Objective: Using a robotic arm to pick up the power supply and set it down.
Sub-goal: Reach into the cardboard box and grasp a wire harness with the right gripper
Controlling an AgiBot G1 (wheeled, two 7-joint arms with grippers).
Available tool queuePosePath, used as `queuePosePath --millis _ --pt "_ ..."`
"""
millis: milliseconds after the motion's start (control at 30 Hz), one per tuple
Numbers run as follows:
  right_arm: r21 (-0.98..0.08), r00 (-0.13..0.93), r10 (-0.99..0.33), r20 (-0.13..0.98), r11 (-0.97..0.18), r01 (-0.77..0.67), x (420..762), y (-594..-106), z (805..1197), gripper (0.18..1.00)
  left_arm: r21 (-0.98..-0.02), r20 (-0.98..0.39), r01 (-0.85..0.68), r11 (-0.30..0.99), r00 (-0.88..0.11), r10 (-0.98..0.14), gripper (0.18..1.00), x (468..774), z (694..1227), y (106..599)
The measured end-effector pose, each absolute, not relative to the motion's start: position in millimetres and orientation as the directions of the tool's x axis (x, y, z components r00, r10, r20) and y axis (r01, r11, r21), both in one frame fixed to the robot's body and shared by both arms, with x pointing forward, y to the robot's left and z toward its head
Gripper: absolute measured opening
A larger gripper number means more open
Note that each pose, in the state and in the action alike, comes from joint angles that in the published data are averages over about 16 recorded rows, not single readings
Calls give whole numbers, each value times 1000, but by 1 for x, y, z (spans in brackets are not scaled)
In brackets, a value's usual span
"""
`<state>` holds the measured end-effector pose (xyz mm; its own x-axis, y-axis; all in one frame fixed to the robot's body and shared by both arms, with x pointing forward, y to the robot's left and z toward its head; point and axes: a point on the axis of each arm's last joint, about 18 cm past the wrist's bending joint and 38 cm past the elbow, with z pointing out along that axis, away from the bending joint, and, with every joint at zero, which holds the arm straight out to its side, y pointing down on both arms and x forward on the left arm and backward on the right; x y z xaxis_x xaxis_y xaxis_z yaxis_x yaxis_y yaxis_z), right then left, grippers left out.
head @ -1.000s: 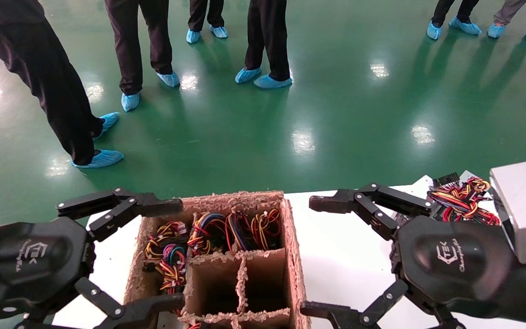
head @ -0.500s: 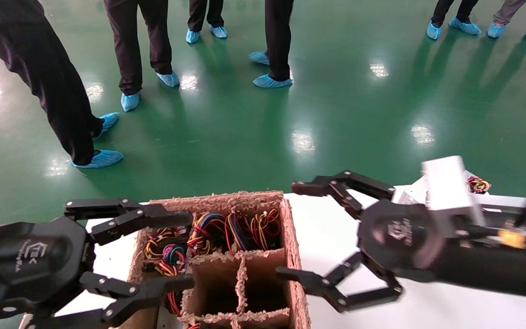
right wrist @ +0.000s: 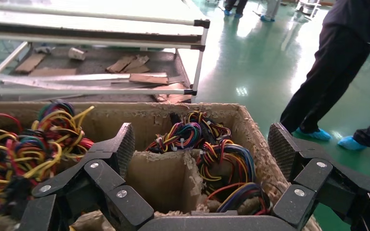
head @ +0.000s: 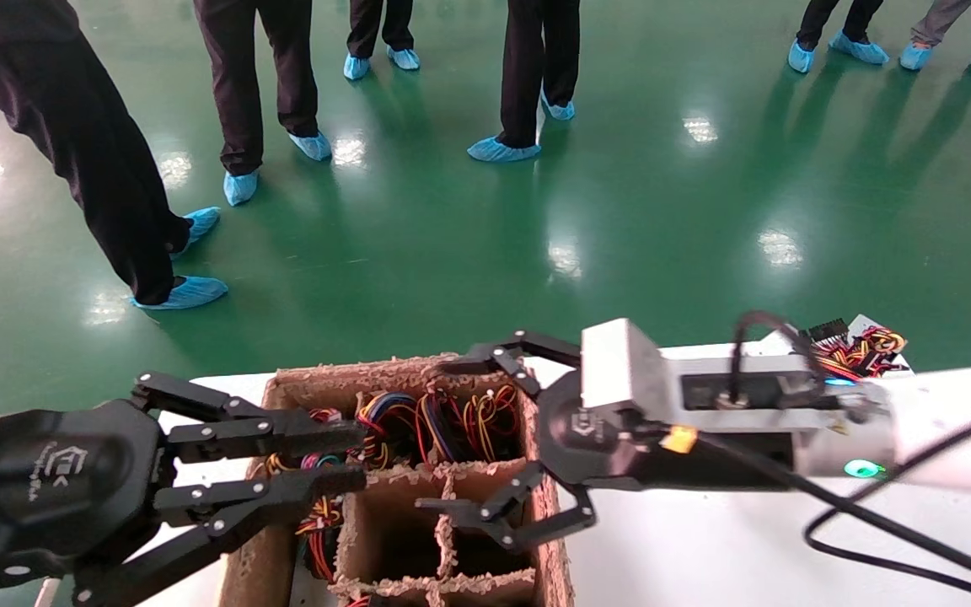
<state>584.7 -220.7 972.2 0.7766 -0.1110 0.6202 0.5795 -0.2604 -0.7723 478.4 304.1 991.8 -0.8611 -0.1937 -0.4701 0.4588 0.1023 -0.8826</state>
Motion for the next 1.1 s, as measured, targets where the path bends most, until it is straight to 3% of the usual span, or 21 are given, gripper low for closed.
queuePosePath --millis 267,467,800,1100 --pt "-743 758 -86 647 -292 602 614 -196 970 1001 -883 -470 459 102 -861 -194 256 478 992 304" --pt "-726 748 -77 659 -323 607 634 -181 968 1001 -883 -470 459 102 -861 -194 211 478 992 304" --pt "-710 745 -64 664 -368 600 657 -167 958 988 -883 -470 459 102 -861 -194 192 478 992 304" --pt "-707 747 -62 661 -384 594 667 -163 951 913 -883 -470 459 102 -861 -194 191 478 992 304"
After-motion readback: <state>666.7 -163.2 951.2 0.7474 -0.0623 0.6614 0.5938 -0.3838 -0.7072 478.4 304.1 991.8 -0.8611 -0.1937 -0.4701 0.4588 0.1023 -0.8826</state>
